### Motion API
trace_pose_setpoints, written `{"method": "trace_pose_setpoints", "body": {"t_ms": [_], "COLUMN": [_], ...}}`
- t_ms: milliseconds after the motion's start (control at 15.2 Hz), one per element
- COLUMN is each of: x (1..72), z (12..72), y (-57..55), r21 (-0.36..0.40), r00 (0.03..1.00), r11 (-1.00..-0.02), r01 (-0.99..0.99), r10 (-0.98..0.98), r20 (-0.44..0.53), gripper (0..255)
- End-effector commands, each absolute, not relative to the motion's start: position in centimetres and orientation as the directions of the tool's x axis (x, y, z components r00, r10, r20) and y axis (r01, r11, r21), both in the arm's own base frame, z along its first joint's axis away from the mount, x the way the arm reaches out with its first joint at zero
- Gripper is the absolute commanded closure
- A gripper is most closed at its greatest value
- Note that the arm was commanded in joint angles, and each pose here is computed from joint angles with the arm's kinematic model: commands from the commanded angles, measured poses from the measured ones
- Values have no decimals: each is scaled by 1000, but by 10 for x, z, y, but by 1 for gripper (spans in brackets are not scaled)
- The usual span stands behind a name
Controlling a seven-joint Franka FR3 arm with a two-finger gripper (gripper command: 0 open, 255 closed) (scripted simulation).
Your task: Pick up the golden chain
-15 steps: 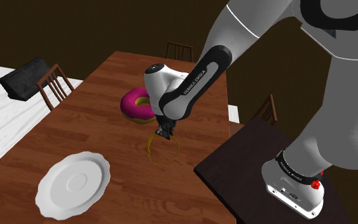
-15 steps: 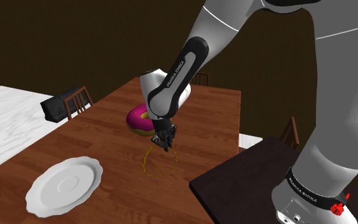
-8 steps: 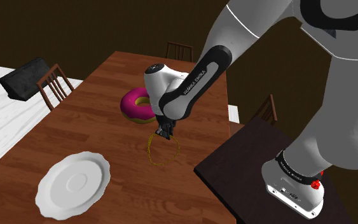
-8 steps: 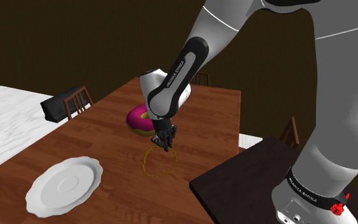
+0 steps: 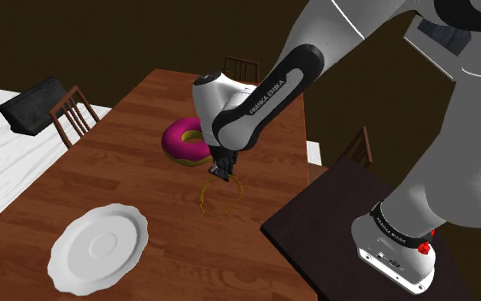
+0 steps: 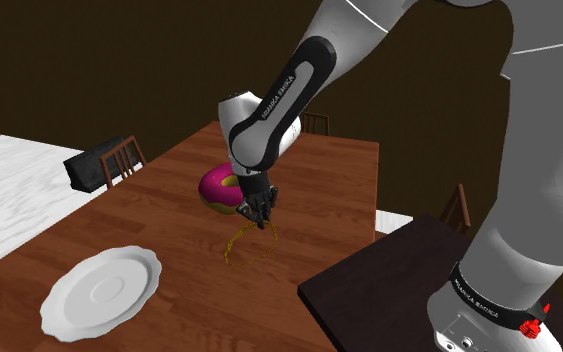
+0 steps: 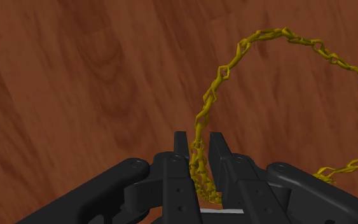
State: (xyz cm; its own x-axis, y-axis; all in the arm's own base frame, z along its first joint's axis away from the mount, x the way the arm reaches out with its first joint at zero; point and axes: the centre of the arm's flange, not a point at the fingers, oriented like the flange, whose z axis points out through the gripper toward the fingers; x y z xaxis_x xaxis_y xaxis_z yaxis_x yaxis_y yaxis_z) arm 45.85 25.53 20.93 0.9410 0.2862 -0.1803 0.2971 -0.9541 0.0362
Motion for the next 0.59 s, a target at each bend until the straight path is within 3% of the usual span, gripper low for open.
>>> {"method": "trace_pose_setpoints", "body": {"t_ms": [0,528], "x": [459,459], "z": [220,252], "y": [255,255], "r21": [36,36], "r00": [941,941], "r11": [-954,-954], "r01": [297,297], "r10": [286,286], "r20": [-181,-181], "gripper": [255,255]}}
